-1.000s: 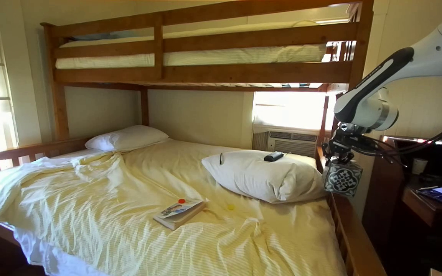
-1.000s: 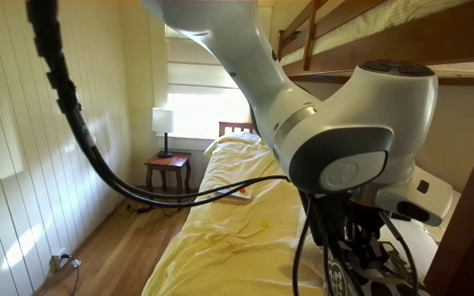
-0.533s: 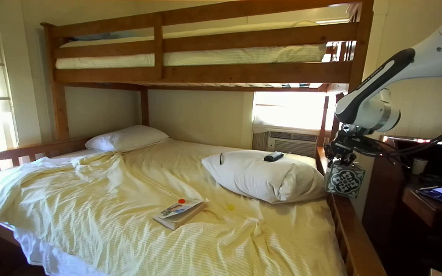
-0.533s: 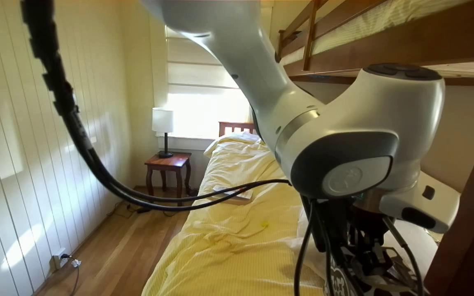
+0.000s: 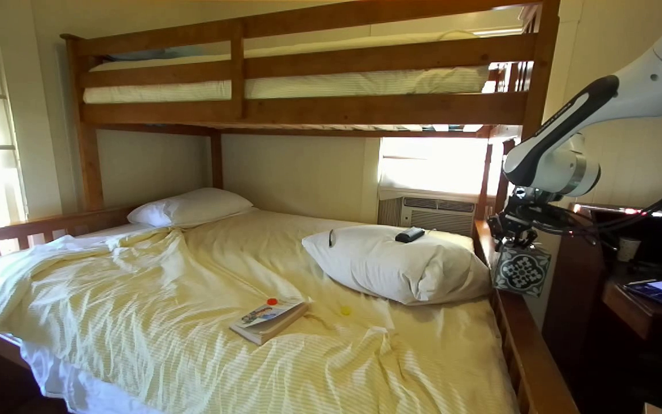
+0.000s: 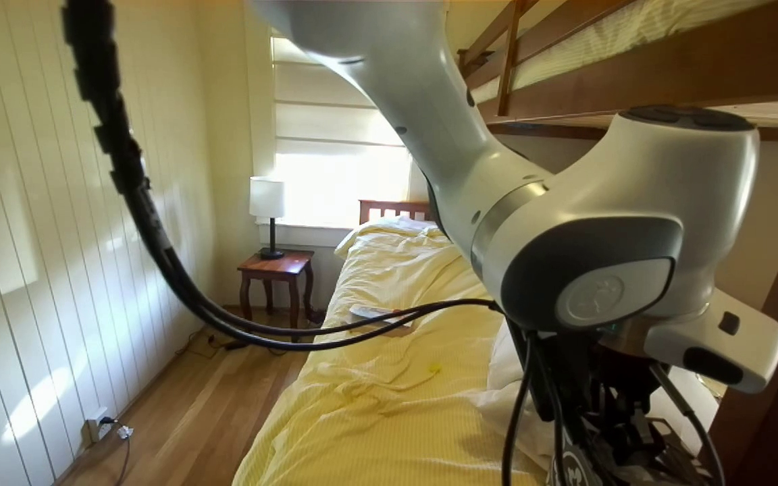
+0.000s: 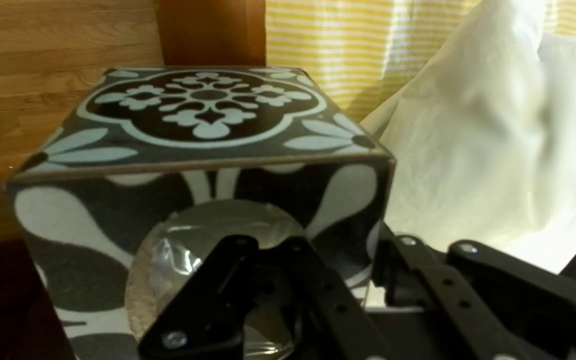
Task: Pick up the box and put it on the handle of the bunker bed
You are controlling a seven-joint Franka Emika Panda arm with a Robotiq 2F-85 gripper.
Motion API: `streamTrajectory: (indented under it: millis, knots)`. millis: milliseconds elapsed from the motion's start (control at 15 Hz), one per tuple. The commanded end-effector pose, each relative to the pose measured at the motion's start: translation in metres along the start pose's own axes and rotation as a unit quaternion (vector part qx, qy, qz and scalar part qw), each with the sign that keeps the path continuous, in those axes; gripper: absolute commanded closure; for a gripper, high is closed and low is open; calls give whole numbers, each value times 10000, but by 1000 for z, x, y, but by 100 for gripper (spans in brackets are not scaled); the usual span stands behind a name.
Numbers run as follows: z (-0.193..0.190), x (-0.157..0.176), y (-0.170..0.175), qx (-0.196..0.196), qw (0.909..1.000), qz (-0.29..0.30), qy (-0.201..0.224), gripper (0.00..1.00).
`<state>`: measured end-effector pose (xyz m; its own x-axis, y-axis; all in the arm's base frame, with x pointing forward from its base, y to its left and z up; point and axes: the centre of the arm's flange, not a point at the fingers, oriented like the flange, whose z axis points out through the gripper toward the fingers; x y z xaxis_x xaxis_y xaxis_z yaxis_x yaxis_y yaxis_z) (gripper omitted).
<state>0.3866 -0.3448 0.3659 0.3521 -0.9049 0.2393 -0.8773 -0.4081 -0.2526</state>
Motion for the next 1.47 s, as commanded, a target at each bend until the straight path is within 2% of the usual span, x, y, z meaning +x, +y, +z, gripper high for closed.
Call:
streamTrajectory:
  millis: [0, 467, 1000, 1067, 1133, 1400]
  knots:
    - [1, 15, -4, -139, 9998, 123, 88, 98]
    - [8, 21, -19, -134, 9992, 310, 198, 98]
    - [13, 23, -22, -227, 9992, 231, 216, 98]
    - [12, 23, -22, -226, 9992, 230, 216, 68]
    - [12, 24, -23, -227, 9993, 220, 222, 66]
    - [10, 25, -25, -233, 9992, 219, 222, 40]
